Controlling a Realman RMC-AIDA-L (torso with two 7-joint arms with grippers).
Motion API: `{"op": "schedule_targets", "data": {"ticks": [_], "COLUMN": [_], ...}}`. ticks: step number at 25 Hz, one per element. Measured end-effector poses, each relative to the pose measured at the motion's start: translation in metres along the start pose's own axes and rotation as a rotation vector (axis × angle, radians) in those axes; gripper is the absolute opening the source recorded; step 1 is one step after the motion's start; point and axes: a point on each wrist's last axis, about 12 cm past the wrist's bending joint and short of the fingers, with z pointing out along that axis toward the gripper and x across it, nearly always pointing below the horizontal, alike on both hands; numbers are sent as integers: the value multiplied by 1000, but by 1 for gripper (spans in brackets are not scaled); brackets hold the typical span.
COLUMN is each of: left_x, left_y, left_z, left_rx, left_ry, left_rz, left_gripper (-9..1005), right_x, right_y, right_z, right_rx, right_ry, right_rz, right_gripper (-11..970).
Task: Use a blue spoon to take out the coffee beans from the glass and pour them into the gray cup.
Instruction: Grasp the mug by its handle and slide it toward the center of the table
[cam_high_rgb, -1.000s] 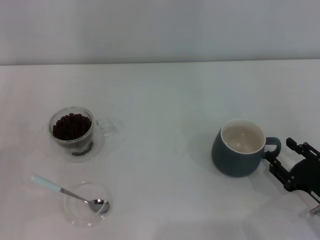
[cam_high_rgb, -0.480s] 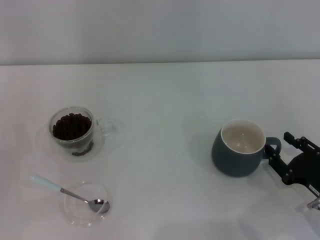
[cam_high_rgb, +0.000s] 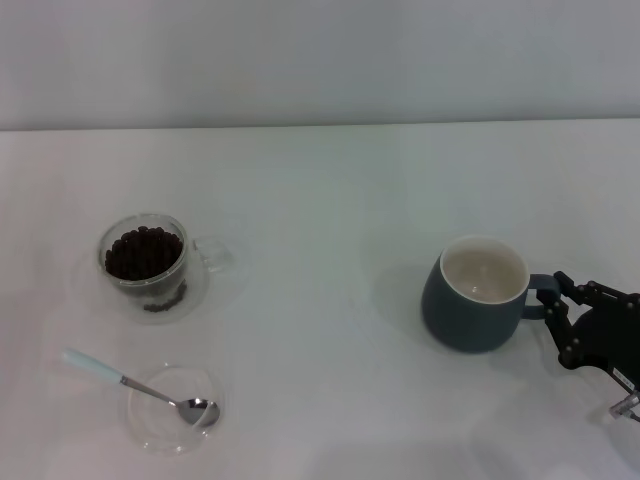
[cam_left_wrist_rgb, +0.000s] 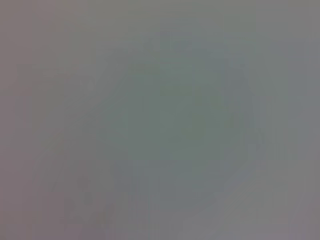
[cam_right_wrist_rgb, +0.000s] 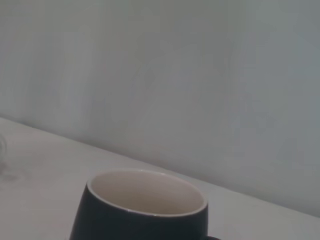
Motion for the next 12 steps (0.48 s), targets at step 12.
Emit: {"op": "schedule_targets", "data": {"ticks": [12], "left_x": [-1], "left_y": [3], "left_z": [1], "left_rx": [-8], "left_ry": [-7], "left_rz": [7], "left_gripper": [700], "right_x": [-9], "right_y": [15], "right_z": [11], "right_rx": [-88], "right_ry": [-41], "right_rz": [-10], "right_gripper": [173]}}
